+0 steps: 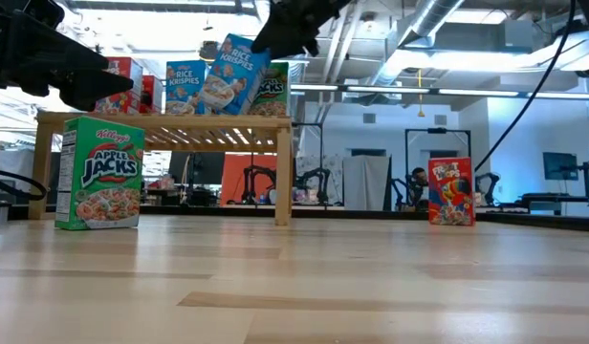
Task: Stack cereal on shelf
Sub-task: Put the blue cereal box on the shelf aligned with the blue cereal boxes
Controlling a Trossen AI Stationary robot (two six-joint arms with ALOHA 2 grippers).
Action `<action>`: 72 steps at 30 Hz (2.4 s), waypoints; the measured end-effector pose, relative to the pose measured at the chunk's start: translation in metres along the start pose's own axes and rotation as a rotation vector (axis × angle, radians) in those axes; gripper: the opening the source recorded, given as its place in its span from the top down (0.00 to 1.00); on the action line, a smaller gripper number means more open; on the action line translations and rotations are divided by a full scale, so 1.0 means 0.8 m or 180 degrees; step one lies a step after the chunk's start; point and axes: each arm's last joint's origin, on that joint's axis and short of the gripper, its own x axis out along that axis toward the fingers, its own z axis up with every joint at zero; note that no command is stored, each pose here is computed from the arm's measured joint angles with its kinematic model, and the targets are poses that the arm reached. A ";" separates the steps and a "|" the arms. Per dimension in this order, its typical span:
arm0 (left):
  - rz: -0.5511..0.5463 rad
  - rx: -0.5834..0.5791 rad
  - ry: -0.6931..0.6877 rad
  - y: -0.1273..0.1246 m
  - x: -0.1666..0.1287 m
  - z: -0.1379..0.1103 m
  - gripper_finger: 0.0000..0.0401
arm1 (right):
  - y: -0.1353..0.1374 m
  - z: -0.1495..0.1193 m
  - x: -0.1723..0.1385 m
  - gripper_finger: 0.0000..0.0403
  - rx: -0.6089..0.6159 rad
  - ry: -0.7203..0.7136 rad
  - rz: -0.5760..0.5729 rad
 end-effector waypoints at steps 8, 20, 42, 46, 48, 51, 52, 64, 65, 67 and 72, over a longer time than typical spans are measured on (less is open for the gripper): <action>0.0000 0.0000 0.0001 0.000 0.000 0.000 0.30 | -0.001 0.001 0.001 0.42 -0.0005 -0.0032 -0.0002; 0.0000 0.0001 0.0001 0.000 0.000 0.000 0.30 | -0.002 0.002 0.001 0.33 -0.0029 -0.0060 -0.0069; -0.0001 0.0001 0.0001 0.000 0.000 0.000 0.30 | 0.027 0.009 -0.025 0.29 0.0020 0.0345 0.0092; -0.0001 0.0001 0.0001 0.000 0.000 0.000 0.30 | 0.042 0.000 -0.034 0.29 0.0013 0.0690 0.0173; 0.0001 0.0002 0.0003 0.000 0.000 0.000 0.30 | 0.050 -0.003 -0.039 0.29 -0.0003 0.0803 0.0237; 0.0000 0.0000 0.0000 0.000 0.000 0.000 0.30 | 0.062 -0.003 -0.054 0.29 -0.0024 0.0862 0.0315; -0.0001 0.0001 0.0002 0.000 0.000 0.000 0.30 | 0.065 -0.002 -0.059 0.29 -0.0030 0.0851 0.0325; -0.0001 0.0014 0.0016 0.000 0.000 -0.001 0.30 | 0.093 -0.075 -0.156 0.29 0.0200 -0.0170 -0.0078; 0.0000 0.0011 0.0012 0.000 0.000 0.000 0.30 | 0.093 -0.088 -0.159 0.29 0.0249 -0.0332 -0.0088; -0.0011 0.0023 0.0025 -0.001 0.000 -0.001 0.30 | 0.094 -0.104 -0.160 0.29 0.0393 -0.0772 -0.0054; -0.0015 0.0029 0.0032 -0.001 0.001 -0.001 0.30 | 0.092 -0.150 -0.132 0.29 0.0604 -0.1324 -0.0026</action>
